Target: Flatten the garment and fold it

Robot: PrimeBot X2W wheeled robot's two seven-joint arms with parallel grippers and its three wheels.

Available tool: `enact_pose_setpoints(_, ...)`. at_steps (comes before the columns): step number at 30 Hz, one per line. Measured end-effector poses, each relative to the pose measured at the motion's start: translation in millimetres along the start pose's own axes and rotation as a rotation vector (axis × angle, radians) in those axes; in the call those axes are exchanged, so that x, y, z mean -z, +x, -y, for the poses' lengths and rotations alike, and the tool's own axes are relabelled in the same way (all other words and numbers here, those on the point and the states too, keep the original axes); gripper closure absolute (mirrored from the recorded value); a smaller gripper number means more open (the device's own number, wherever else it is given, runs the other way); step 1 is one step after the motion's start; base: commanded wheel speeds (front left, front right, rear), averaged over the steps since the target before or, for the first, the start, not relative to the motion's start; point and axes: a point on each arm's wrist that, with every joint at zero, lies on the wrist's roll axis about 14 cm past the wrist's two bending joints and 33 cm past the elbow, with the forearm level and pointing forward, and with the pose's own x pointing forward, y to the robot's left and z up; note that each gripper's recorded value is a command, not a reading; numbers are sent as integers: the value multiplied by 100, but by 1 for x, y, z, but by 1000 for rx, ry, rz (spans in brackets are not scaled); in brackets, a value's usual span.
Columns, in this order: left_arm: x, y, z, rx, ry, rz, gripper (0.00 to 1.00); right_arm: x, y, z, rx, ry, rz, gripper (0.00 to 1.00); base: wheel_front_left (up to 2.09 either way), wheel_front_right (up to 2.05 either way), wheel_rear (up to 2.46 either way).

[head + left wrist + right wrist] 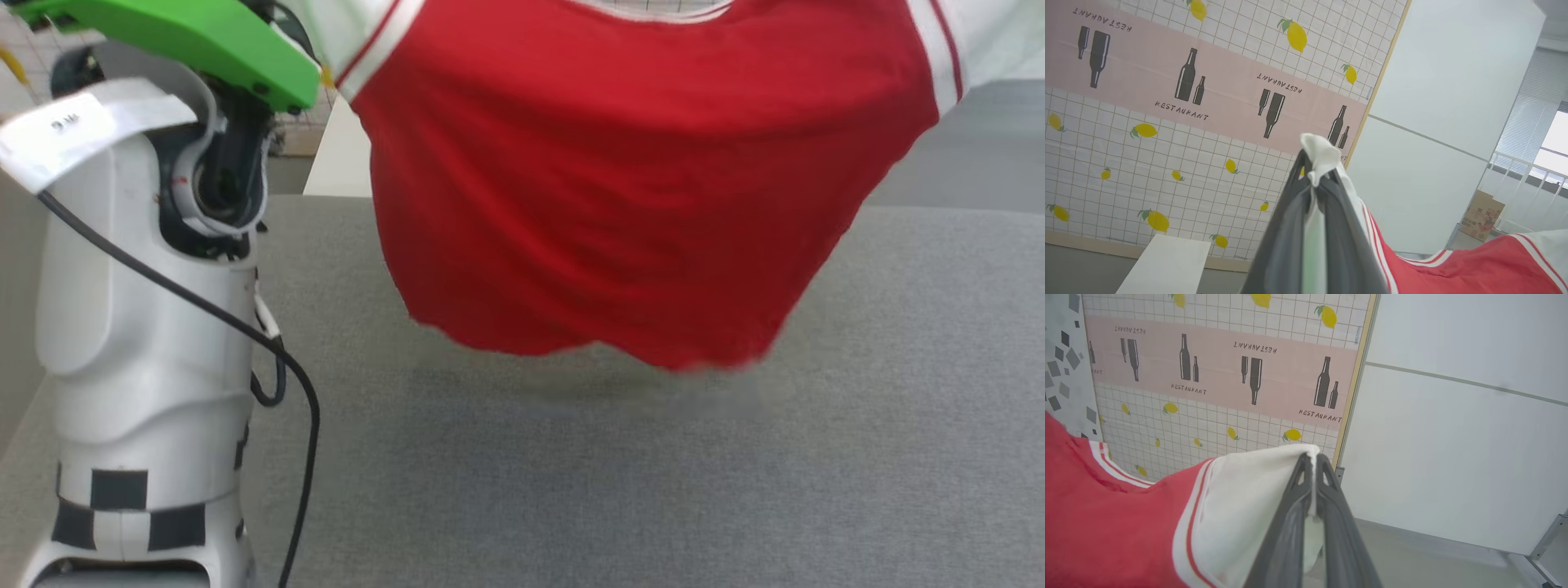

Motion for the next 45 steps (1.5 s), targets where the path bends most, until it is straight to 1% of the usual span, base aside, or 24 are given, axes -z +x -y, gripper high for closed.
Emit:
enact_pose_setpoints(3, -12, 2, 5, 9, 23, 17, 100, -11, -5, 1, 4, 2, 23, 100, 0, 0, 0)
enact_pose_setpoints(6, -8, 5, 2, 2, 75, -16, 100, -11, -6, -2, -1, 6, 10, 100, 0, 0, 0)
enact_pose_setpoints(7, -2, 6, 1, 3, 95, -44, 100, -8, -5, -4, -10, 21, -5, 100, 0, 0, 0)
enact_pose_setpoints(9, 11, 11, -2, -3, 104, -88, 100, -4, 1, -10, -38, 104, -24, 100, 0, 0, 0)
enact_pose_setpoints(10, 19, 13, -4, -5, 125, -121, 100, -1, 5, -13, -49, 141, -40, 100, 0, 0, 0)
enact_pose_setpoints(11, 26, 16, -6, -10, 133, -144, 100, 1, 9, -13, -50, 146, -52, 100, 0, 0, 0)
enact_pose_setpoints(12, 31, 20, -10, -20, 131, -166, 100, 2, 14, -11, -44, 120, -68, 100, 0, 0, 0)
enact_pose_setpoints(13, 37, 25, -13, -29, 158, -185, 100, 1, 19, -8, -36, 81, -77, 100, 0, 0, 0)
enact_pose_setpoints(14, 40, 30, -17, -37, 187, -201, 100, 0, 24, -6, -31, 65, -78, 100, 0, 0, 0)
enact_pose_setpoints(17, 44, 53, -23, -59, 240, -211, 100, -5, 47, 2, -19, 74, -75, 100, 0, 0, 0)
enact_pose_setpoints(19, 43, 69, -27, -78, 251, -197, 100, -3, 64, 5, -14, 79, -84, 100, 0, 0, 0)
enact_pose_setpoints(22, 45, 95, -30, -93, 243, -172, 100, 0, 90, 13, 3, 101, -88, 100, 0, 0, 0)
enact_pose_setpoints(24, 45, 111, -33, -109, 225, -137, 100, 3, 107, 20, 28, 90, -85, 100, 0, 0, 0)
enact_pose_setpoints(26, 46, 127, -35, -112, 245, -100, 100, 5, 124, 28, 50, 127, -63, 100, 0, 0, 0)
enact_pose_setpoints(29, 49, 146, -41, -125, 255, -42, 100, 11, 147, 37, 82, 106, -39, 100, 0, 0, 0)
enact_pose_setpoints(32, 64, 159, -51, -136, 252, -16, 100, 25, 167, 37, 89, 109, -25, 100, 0, 0, 0)
enact_pose_setpoints(37, 116, 166, -79, -172, 223, -68, 100, 76, 194, 23, 55, 114, -76, 100, 0, 0, 0)
enact_pose_setpoints(41, 151, 159, -99, -197, 192, -105, 100, 108, 203, 12, 15, 144, -94, 100, 0, 0, 0)
enact_pose_setpoints(43, 168, 151, -107, -202, 172, -133, 100, 129, 201, 8, -1, 147, -117, 100, 0, 0, 0)
enact_pose_setpoints(45, 183, 140, -114, -212, 128, -151, 100, 152, 195, 3, -19, 166, -144, 100, 0, 0, 0)
